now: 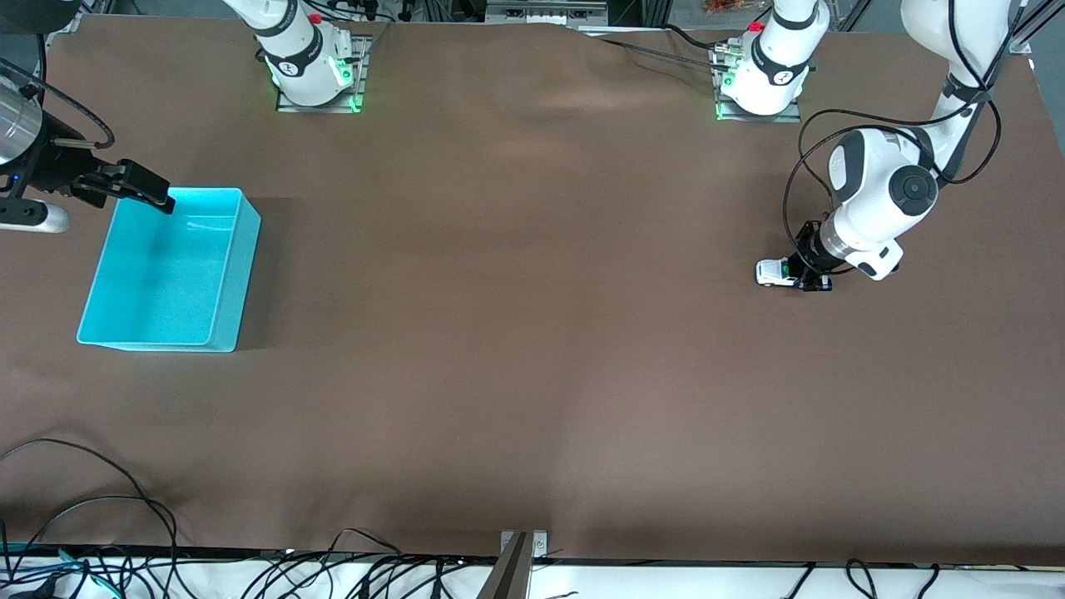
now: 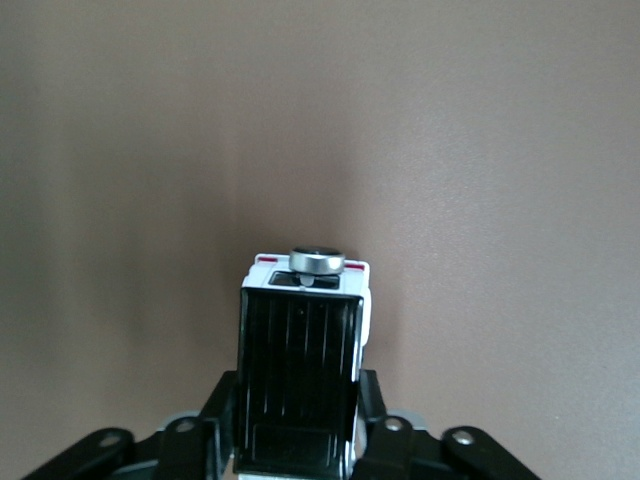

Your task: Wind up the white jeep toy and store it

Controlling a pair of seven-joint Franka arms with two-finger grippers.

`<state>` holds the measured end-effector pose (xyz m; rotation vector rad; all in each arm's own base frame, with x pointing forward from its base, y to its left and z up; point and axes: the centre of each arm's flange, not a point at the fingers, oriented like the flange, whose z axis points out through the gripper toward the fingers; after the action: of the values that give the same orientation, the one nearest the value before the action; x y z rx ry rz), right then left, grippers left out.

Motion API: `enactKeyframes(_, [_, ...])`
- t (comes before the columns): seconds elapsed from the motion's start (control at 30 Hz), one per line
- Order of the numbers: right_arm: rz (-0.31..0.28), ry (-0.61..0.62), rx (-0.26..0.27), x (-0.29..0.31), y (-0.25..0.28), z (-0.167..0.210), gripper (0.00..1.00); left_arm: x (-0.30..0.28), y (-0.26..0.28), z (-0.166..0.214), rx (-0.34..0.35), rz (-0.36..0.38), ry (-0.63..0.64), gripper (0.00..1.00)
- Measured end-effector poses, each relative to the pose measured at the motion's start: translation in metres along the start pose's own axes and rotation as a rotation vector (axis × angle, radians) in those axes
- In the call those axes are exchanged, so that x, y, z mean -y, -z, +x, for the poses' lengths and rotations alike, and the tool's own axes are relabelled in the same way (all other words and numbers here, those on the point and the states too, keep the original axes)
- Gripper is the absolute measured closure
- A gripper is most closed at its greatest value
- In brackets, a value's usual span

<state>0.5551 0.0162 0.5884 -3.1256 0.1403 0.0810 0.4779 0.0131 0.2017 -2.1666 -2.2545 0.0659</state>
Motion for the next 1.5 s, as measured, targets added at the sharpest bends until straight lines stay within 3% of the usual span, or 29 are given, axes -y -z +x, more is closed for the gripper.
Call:
enactKeyframes(0.43, [0.0,0.0,0.0,0.0,0.0,0.0,0.0,-0.006,0.008,-0.009,0.003,-0.028,-0.017,0.5])
enactKeyframes(0.93, [0.0,0.0,0.0,0.0,0.0,0.0,0.0,0.009,0.012,-0.11,0.007,-0.017,-0.026,0.5])
enactKeyframes(1.5, [0.0,0.0,0.0,0.0,0.0,0.0,0.0,0.012,-0.003,-0.114,-0.001,-0.01,0.001,0.5])
